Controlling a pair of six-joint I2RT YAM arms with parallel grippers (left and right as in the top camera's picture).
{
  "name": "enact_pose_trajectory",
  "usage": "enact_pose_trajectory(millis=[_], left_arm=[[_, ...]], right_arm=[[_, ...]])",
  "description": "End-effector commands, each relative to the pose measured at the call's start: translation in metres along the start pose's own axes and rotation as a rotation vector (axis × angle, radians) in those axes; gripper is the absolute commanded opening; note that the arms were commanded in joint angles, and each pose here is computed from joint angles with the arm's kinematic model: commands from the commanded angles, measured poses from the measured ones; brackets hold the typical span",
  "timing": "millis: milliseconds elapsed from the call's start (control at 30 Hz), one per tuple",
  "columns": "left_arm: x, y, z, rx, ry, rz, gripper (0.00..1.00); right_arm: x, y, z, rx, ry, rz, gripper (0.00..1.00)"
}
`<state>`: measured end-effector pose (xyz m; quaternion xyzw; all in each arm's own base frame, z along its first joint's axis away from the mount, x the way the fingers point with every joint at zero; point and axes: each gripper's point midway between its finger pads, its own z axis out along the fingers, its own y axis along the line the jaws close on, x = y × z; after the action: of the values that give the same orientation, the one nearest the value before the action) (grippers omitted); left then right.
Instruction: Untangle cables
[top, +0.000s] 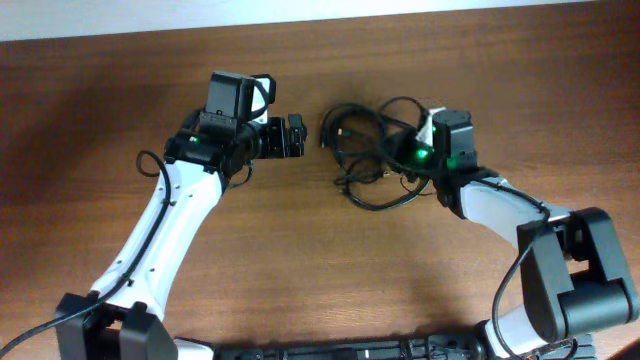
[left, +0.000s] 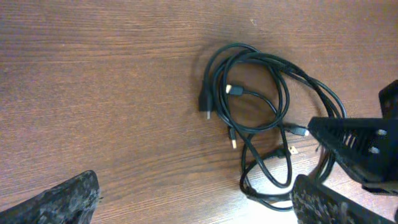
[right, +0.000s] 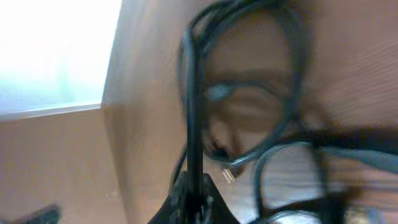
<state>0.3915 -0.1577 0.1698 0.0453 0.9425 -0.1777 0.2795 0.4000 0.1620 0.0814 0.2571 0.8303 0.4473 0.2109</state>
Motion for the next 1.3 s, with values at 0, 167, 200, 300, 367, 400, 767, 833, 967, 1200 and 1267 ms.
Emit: enact_pose_trajectory(millis=[0,167,200,300,367,400,767,833,967,1200,1267], left_arm=[[-0.010,-0.001,-0.003,0.001,-0.031,0.071,0.99],[-0.013,-0.002,-0.003,0.002,-0.044,0.178,0.99],[-0.014,-0.002,-0.003,0.002,-0.046,0.178,0.99],[-0.009,-0.008,0.001,0.030,-0.027,0.184,0.99],[-0.004,-0.011,0.009,0.047,-0.001,0.186,0.99],[0.002,-0.012,0.017,0.048,0.021,0.189,0.99],[0.045,-0.082,0.023,0.545,0.246,0.063,0.99],[0.044,-0.063,0.032,0.446,0.206,0.191,0.99],[0.028,-0.011,0.033,0.301,0.150,0.259,0.99],[0.065,-0.038,0.013,0.489,0.160,0.764,0.99],[0.070,-0.040,0.024,0.452,0.161,0.823,0.99]], right_arm=[[0.031,0.063,-0.016,-0.139,0.172,-0.329,0.04],[0.075,0.132,-0.085,-0.149,0.215,-0.845,0.04],[0.076,0.143,-0.095,-0.160,0.190,-0.872,0.04],[0.079,0.180,-0.134,-0.244,0.092,-0.948,0.04],[0.080,0.191,-0.146,-0.269,0.064,-0.970,0.04],[0.083,0.202,-0.155,-0.307,0.048,-0.993,0.04],[0.066,0.219,-0.163,-0.285,-0.070,-1.073,0.04],[0.061,0.217,-0.162,-0.263,-0.090,-1.070,0.04],[0.059,0.216,-0.162,-0.252,-0.096,-1.072,0.05],[0.055,0.218,-0.160,-0.248,-0.117,-1.079,0.11],[0.055,0.219,-0.161,-0.251,-0.120,-1.081,0.11]])
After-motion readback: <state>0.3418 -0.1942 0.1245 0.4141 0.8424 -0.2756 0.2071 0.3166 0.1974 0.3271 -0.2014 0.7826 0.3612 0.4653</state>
